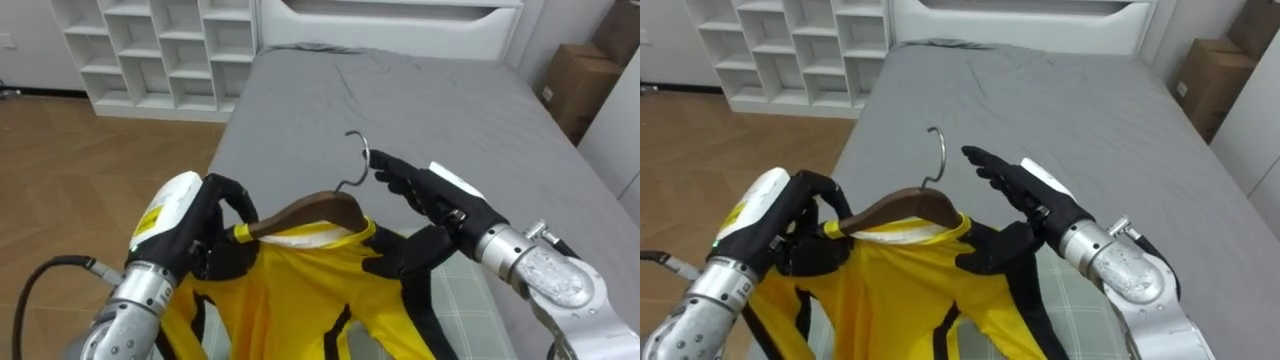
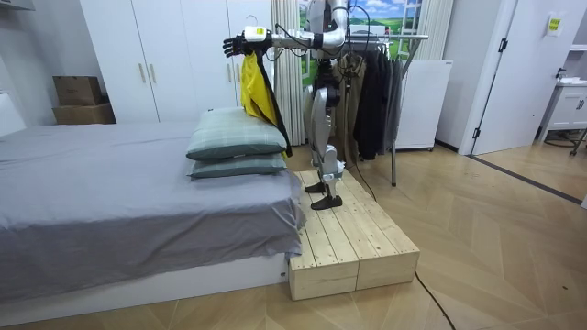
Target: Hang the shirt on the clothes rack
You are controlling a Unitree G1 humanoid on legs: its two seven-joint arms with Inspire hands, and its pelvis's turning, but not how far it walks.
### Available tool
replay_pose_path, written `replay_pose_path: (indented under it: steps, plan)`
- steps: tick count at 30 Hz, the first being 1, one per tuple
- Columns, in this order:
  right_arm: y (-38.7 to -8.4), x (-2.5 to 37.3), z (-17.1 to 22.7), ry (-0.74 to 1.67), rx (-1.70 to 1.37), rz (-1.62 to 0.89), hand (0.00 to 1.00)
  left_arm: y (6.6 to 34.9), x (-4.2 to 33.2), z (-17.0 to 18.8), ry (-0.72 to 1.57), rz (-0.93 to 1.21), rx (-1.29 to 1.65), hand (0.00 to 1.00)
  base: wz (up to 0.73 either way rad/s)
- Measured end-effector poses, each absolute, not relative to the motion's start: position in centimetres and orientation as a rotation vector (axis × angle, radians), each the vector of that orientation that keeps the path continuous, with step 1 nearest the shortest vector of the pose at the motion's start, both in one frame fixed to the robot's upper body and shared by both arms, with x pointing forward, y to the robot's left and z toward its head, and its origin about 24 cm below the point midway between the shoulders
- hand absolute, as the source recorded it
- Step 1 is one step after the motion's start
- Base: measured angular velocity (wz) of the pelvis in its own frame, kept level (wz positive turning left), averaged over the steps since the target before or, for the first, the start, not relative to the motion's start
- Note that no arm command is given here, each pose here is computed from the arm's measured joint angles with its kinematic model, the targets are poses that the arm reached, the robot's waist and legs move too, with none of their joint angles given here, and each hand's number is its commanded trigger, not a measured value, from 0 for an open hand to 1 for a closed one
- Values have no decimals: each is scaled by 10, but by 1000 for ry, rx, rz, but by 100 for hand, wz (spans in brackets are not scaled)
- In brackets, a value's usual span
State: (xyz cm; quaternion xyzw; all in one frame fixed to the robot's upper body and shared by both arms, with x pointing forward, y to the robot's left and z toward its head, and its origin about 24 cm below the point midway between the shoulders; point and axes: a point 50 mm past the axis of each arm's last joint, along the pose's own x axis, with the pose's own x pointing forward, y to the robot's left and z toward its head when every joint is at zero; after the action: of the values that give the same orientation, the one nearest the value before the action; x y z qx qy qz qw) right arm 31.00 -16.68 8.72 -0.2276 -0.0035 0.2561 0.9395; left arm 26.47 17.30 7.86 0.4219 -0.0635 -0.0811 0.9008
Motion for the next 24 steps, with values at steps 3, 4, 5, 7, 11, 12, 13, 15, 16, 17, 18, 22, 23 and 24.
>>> replay_pose_path:
  steps: [3, 4, 5, 7, 11, 12, 13, 15, 16, 17, 18, 22, 23, 24]
  plan:
    - [-161, 311, 88, -20, -447, 524, 0, 166, 265, 77, -136, -204, 873, 100, 0]
    - [-160, 311, 88, -20, -449, 523, 0, 164, 266, 78, -139, -217, 874, 100, 0]
    - [-159, 311, 87, -19, -449, 524, 0, 162, 267, 80, -148, -226, 877, 100, 0]
    - [-158, 311, 85, -14, -451, 524, 0, 157, 270, 84, -169, -239, 880, 100, 0]
    - [-155, 311, 84, -11, -455, 535, 0, 150, 274, 90, -198, -263, 882, 100, 0]
    - [-155, 311, 84, -11, -455, 535, 0, 149, 275, 91, -199, -264, 882, 100, 0]
    - [-155, 311, 84, -11, -455, 535, 0, 149, 274, 90, -198, -266, 880, 100, 0]
    - [-155, 311, 84, -11, -455, 535, 0, 148, 274, 90, -196, -268, 874, 100, 0]
    - [-155, 311, 84, -11, -455, 535, 0, 147, 274, 90, -196, -268, 871, 100, 0]
    - [-155, 311, 84, -11, -455, 535, 0, 147, 274, 90, -196, -269, 869, 100, 0]
    - [-155, 311, 84, -11, -455, 535, 0, 147, 274, 90, -196, -269, 868, 100, 0]
    - [-155, 310, 84, -11, -456, 536, 0, 146, 274, 90, -192, -279, 867, 100, 0]
    - [-155, 310, 84, -11, -456, 536, 0, 146, 274, 90, -191, -280, 868, 100, 0]
    - [-155, 310, 84, -11, -455, 536, 0, 146, 274, 90, -191, -280, 868, 100, 0]
